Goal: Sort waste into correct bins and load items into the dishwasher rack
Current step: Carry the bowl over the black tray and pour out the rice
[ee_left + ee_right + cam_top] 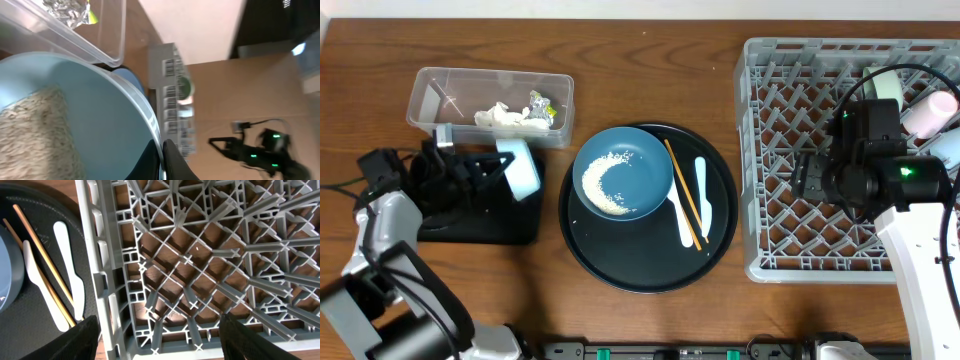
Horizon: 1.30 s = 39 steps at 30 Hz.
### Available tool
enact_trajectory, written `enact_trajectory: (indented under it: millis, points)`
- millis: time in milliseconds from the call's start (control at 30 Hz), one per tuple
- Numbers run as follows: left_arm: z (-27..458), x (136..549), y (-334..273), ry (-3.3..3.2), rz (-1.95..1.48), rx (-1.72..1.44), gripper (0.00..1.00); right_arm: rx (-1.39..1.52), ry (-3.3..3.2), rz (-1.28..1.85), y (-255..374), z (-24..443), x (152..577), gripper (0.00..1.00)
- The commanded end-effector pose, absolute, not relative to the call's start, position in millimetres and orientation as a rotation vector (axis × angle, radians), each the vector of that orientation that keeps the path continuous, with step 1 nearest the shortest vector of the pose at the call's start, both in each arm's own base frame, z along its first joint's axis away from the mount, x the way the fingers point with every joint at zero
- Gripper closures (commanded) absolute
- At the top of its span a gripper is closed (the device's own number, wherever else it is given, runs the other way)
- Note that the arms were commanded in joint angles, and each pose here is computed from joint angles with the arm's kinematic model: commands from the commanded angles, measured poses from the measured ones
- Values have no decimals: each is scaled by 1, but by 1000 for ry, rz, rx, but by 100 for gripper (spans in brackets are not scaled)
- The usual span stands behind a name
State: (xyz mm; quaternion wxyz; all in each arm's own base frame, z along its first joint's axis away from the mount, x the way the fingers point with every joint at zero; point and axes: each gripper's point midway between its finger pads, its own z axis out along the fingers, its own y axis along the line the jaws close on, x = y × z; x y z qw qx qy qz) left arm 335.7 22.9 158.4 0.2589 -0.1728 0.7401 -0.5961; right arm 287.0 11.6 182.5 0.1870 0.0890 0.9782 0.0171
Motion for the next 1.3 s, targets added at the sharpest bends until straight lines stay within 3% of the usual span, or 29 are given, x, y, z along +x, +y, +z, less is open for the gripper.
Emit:
enact_trajectory:
  millis: [0,767,867,967,1167,1267]
  points:
    - [169,334,27,1904,-1707,-443,94,248,2749,34,8,184,287,27]
    - [167,335,31,1903,-1688,-447,94,248,2749,33,8,184,288,28]
    - [144,338,41,2021,-1612,-638,94,248,2749,34,8,184,288,28]
    - [169,336,36,1897,-1712,-496,94,248,2749,34,8,184,287,28]
    - [152,339,46,1975,-1648,-659,94,248,2749,34,8,184,287,28]
    - [172,339,43,1892,-1699,-524,94,249,2752,33,8,183,287,28]
